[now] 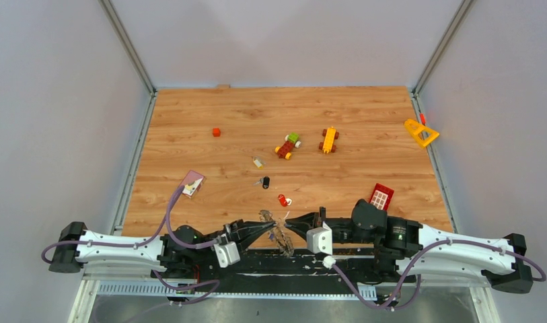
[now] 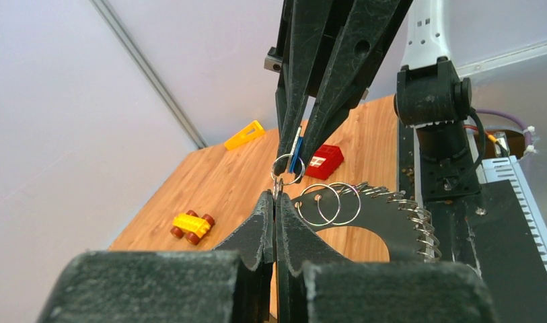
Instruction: Remove the keys from the keyring
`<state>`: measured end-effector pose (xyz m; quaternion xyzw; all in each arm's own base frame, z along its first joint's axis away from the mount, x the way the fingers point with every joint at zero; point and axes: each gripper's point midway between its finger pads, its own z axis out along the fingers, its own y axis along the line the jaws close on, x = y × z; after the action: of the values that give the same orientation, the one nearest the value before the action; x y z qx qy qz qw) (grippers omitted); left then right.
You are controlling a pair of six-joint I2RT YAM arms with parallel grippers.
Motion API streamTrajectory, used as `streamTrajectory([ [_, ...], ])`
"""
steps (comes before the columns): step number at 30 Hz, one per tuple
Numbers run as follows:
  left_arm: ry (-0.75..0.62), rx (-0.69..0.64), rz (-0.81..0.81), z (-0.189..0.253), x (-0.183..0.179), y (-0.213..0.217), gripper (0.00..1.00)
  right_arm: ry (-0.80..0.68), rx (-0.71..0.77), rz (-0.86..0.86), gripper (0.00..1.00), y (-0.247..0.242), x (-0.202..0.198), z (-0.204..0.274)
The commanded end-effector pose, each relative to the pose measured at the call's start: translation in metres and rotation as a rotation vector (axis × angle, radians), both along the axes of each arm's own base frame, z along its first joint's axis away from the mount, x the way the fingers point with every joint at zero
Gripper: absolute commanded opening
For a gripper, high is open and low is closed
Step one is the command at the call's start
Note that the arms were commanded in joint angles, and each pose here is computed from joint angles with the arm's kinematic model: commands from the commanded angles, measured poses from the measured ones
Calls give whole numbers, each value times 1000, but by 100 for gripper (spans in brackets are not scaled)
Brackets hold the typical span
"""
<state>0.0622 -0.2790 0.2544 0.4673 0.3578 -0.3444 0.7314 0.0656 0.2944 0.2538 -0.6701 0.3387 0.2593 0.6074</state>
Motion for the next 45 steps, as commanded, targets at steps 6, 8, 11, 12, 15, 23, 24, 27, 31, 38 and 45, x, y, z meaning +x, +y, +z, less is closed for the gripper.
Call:
streamTrajectory([
  [6, 39, 32, 124, -3, 22, 1, 0, -40, 104, 14, 0, -1, -2, 44],
  [8, 44, 48, 133, -6, 24, -1, 0, -44, 109, 16, 0, 0, -2, 46],
  [11, 50, 71, 142, -12, 26, -3, 0, -50, 113, 18, 0, 3, -2, 48],
  [12, 52, 79, 144, -14, 26, -4, 0, -54, 114, 20, 0, 4, -2, 49],
  [15, 57, 99, 149, -19, 27, -7, 0, -63, 122, 21, 0, 6, -1, 53],
  [23, 68, 132, 148, -30, 27, -14, 0, -82, 133, 23, 0, 15, 1, 58],
  [24, 69, 134, 147, -31, 27, -15, 0, -84, 133, 23, 0, 16, 2, 58],
  [27, 75, 132, 139, -31, 26, -17, 0, -91, 119, 18, 0, 20, 4, 54],
  [31, 81, 132, 130, -32, 25, -19, 0, -112, 133, -1, 0, 24, 9, 59],
  [38, 103, 129, 135, -34, 25, -19, 0, -139, 168, -38, 0, 22, 15, 68],
  [45, 128, 118, 143, -36, 27, -18, 0, -154, 232, -69, 0, 11, 18, 80],
])
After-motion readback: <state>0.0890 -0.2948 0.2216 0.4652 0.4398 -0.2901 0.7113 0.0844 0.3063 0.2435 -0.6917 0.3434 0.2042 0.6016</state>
